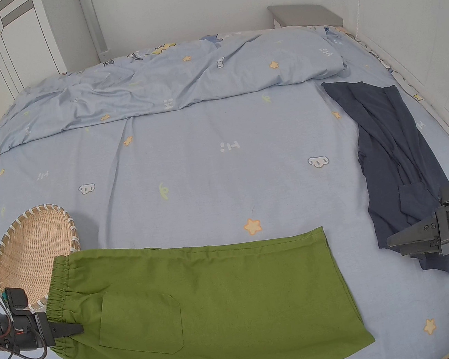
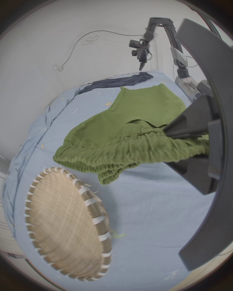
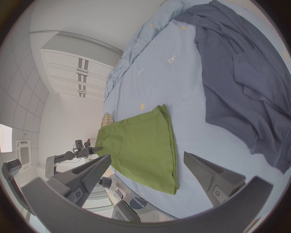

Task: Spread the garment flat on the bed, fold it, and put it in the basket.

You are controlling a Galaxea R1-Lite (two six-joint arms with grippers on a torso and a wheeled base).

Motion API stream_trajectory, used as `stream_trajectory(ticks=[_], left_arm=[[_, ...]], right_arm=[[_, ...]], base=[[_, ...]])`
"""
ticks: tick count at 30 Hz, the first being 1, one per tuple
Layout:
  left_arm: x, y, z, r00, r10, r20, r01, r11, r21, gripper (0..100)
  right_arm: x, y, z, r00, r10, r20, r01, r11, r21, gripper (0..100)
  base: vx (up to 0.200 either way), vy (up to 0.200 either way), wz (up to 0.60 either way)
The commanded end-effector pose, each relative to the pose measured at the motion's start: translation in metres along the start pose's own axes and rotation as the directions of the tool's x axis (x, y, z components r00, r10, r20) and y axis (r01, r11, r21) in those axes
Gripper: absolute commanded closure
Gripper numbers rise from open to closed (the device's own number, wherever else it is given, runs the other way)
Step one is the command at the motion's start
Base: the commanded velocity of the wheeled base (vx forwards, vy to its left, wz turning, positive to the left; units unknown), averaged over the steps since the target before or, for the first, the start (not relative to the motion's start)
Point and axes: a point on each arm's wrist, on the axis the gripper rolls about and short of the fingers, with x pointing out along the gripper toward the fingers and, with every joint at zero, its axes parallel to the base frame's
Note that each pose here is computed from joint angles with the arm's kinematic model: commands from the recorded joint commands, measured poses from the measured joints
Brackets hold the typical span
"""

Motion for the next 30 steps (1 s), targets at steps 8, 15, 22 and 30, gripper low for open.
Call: stream_trajectory(ticks=[8,15,22,30], left_arm=[[-0.029,-0.026,0.020,0.998,0.008,0.068,-0.017,0.991,0.136,100],[-0.055,-0.097,0.036,0.989,-0.118,-0.090,0.139,0.945,0.296,100],[-0.029,-0.121,0.038,0.983,-0.113,-0.148,0.161,0.912,0.376,100],[0.005,-0.147,0.048,0.981,-0.106,-0.164,0.173,0.862,0.477,100]], right_arm=[[-0.014,0.013,0.004,0.998,0.006,0.066,-0.003,0.999,-0.052,0],[-0.025,0.029,0.016,0.994,0.008,0.108,0.001,0.996,-0.090,0],[-0.026,0.031,0.012,0.994,-0.003,0.107,0.014,0.995,-0.096,0],[-0.027,0.032,0.012,0.994,-0.006,0.113,0.017,0.995,-0.098,0]], base=[[0.000,0.000,0.00],[0.000,0.000,0.00],[0.000,0.000,0.00],[0.000,0.000,0.00]])
